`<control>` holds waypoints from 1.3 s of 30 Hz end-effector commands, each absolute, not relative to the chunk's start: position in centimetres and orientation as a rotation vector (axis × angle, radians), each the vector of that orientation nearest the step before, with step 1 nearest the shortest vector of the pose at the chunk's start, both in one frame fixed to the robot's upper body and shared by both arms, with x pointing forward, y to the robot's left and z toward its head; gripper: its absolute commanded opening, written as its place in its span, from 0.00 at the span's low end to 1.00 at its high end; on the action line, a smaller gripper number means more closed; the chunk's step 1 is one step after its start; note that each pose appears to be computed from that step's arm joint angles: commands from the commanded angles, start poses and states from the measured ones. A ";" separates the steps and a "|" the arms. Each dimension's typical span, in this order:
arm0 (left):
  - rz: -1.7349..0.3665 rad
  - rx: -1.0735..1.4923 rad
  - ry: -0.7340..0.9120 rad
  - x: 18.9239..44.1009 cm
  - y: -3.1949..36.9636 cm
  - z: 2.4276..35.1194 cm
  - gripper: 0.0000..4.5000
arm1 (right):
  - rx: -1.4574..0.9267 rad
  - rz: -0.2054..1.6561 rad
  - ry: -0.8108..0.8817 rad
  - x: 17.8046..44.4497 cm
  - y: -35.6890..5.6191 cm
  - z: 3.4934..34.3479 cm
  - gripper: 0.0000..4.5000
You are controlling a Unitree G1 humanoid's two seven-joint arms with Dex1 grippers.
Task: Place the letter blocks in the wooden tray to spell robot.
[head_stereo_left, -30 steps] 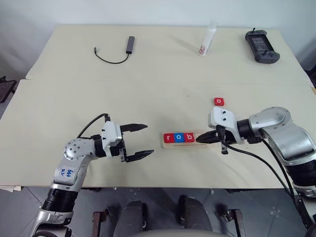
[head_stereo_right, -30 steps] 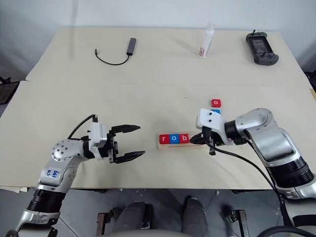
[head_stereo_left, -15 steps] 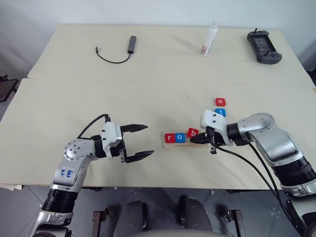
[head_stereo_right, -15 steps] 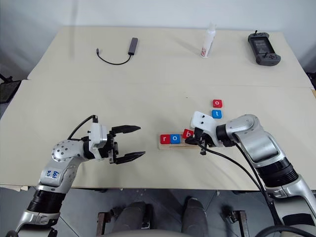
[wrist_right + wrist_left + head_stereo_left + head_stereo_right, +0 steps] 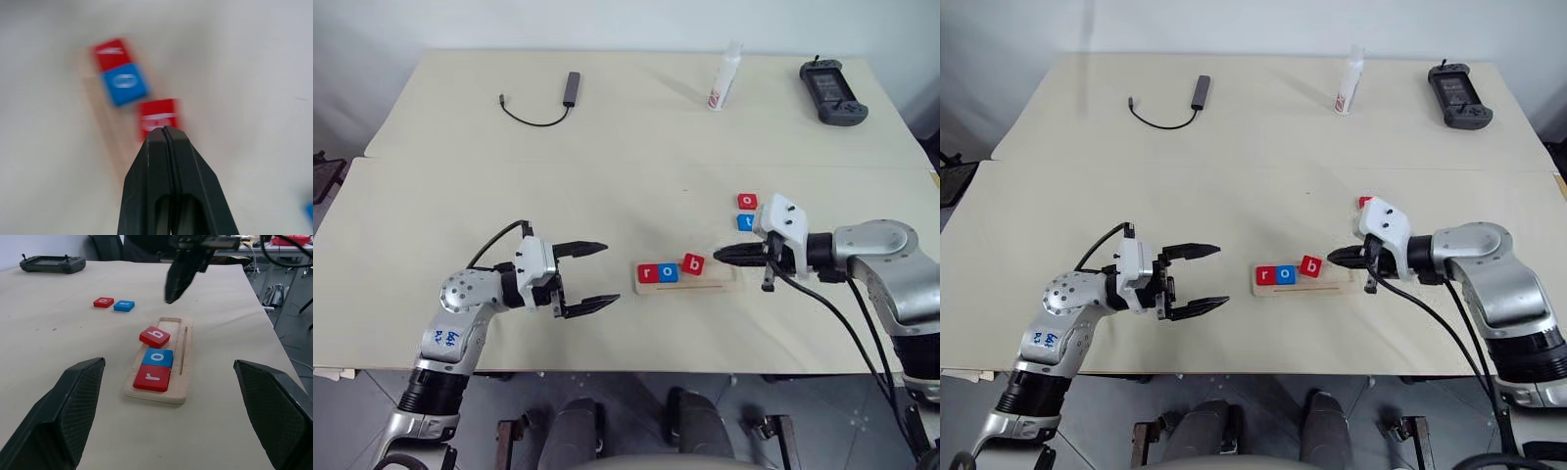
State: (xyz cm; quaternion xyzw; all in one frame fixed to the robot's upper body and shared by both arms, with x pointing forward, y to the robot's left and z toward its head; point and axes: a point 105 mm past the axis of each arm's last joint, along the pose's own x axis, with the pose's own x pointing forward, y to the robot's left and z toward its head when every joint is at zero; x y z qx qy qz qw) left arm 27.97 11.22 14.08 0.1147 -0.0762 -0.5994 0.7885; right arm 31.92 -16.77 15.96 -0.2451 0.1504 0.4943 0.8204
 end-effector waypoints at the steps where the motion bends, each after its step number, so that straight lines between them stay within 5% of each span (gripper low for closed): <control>1: -1.304 0.262 -0.195 27.8 11.0 14.6 1.00 | -0.563 1.025 0.283 33.4 -15.9 15.8 0.00; 13: -1.281 0.261 -0.196 27.5 11.2 14.6 1.00 | -0.562 1.175 0.313 32.5 -12.6 14.1 0.00; 21: -1.274 0.261 -0.200 27.6 11.1 14.7 1.00 | -0.555 1.147 0.259 32.4 -13.4 15.4 0.00; 29: -1.281 0.261 -0.198 27.8 11.1 14.7 1.00 | -0.554 1.057 0.408 31.2 -17.2 14.0 0.00; 39: -1.289 0.261 -0.197 27.8 11.0 14.7 1.00 | -0.522 1.106 0.397 31.1 -14.6 13.2 0.00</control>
